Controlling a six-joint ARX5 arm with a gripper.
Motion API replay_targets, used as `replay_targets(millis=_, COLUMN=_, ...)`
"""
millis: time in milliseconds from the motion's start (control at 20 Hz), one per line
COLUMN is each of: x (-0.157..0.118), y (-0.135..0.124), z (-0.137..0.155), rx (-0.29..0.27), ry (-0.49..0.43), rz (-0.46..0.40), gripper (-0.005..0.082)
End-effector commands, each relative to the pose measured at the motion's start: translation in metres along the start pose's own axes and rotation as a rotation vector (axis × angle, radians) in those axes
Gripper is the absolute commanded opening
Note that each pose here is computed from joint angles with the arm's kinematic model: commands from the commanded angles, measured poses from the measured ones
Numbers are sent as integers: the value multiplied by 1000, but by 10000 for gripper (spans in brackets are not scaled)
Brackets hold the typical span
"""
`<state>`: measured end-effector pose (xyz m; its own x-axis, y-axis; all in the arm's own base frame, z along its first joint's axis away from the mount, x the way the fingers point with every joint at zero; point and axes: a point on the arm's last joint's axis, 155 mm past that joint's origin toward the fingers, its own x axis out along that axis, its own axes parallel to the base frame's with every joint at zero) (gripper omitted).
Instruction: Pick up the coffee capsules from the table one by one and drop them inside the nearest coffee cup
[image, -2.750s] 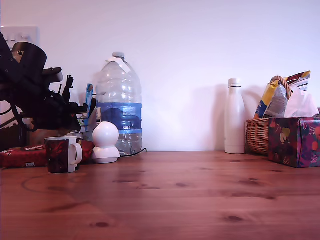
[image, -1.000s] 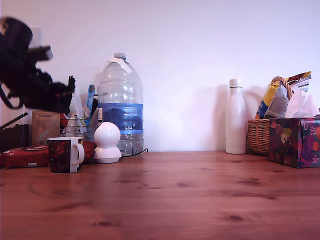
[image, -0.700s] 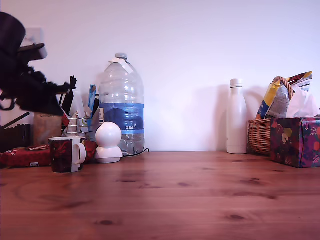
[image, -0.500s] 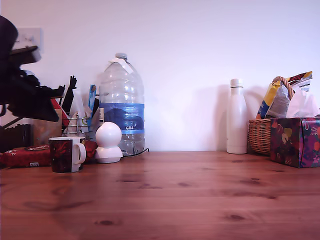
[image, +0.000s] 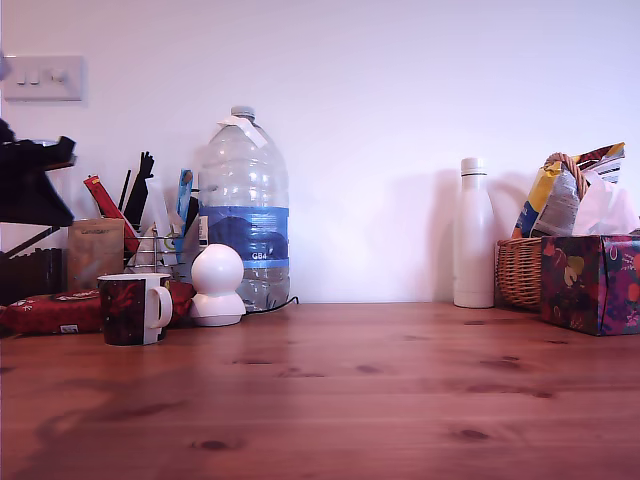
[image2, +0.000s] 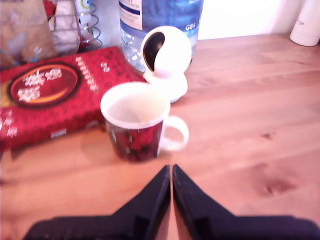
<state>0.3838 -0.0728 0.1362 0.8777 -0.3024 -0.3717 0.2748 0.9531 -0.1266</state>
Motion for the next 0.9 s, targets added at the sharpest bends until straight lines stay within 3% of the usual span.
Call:
replay_targets(millis=0, x=-10, y=-3, z=-8, rx=-13, ry=-7, rz=0, gripper=-20)
replay_targets(millis=450, x=-63, y=-6, z=-27, rx=-60, ry=-62, rz=44, gripper=-20)
replay_targets(millis=850, x=-111, y=-10, z=-12, rx=-64, ry=-142, rz=76, gripper=-21)
